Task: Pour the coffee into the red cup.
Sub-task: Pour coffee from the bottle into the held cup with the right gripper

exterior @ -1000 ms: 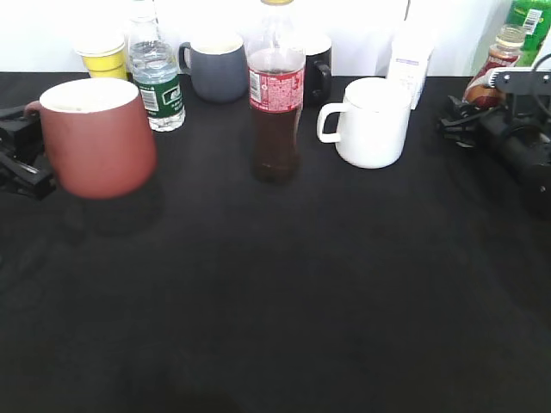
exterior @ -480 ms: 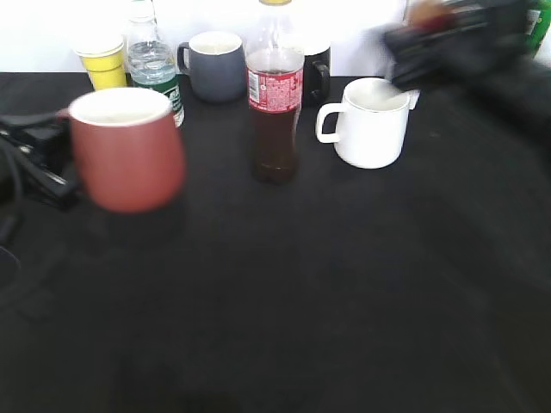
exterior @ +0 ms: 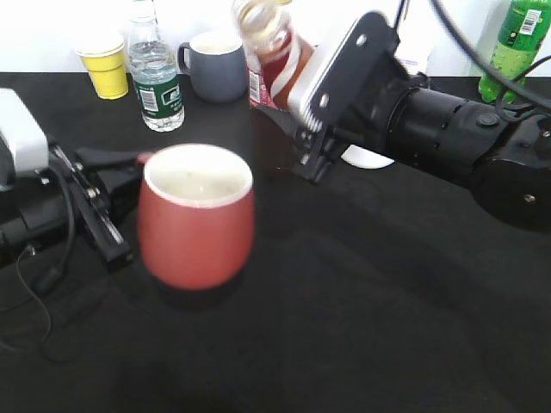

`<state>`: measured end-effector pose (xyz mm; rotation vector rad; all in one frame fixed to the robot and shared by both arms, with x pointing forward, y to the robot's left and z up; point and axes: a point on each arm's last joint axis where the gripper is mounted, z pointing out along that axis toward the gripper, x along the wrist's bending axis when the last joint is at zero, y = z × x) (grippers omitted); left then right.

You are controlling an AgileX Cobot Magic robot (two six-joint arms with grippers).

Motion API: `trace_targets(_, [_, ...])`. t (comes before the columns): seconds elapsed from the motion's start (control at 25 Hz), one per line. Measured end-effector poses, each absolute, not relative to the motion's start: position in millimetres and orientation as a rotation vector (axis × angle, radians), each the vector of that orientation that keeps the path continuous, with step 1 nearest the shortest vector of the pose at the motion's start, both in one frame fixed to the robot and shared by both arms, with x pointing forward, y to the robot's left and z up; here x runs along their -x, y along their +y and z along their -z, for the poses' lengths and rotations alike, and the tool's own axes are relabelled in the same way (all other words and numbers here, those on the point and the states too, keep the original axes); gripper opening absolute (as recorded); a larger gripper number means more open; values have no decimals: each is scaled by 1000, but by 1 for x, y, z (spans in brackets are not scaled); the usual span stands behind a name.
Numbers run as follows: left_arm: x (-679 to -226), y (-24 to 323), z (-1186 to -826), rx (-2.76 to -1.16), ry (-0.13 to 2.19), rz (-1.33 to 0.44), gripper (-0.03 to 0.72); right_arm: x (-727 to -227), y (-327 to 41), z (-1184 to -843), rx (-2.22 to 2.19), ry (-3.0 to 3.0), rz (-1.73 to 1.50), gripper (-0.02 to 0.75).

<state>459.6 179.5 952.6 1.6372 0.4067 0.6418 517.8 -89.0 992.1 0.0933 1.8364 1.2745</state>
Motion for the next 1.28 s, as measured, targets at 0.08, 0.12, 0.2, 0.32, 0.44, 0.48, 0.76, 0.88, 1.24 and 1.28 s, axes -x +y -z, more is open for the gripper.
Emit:
trace_targets(0.08, [-459, 179, -952, -1640, 401, -639, 42, -518, -89, -992, 42, 1809, -1172, 529])
trace_targets(0.12, [-459, 179, -953, -1640, 399, -641, 42, -518, -89, -992, 76, 1800, -1146, 529])
trace_targets(0.2, [-460, 180, -953, -1651, 364, -690, 42, -518, -89, -993, 104, 1788, -1129, 529])
trace_targets(0.32, [-465, 180, -956, -1637, 358, -724, 42, -518, -89, -993, 183, 1763, -1066, 529])
trace_targets(0.44, [-467, 181, -958, -1625, 376, -735, 42, -517, -88, -994, 266, 1718, -1007, 529])
trace_targets(0.48, [-467, 181, -958, -1625, 376, -735, 42, -517, -88, -995, 292, 1701, -990, 529])
trace_targets(0.76, [-464, 179, -957, -1639, 341, -719, 42, -517, -88, -997, 446, 1620, -858, 529])
trace_targets(0.88, [-464, 178, -957, -1641, 336, -716, 42, -517, -88, -997, 491, 1594, -806, 529])
trace_targets(1.24, [-464, 178, -956, -1642, 336, -716, 42, -518, -89, -998, 581, 1544, -706, 529])
trace_targets(1.28, [-464, 178, -956, -1642, 336, -716, 42, -518, -89, -998, 574, 1542, -697, 529])
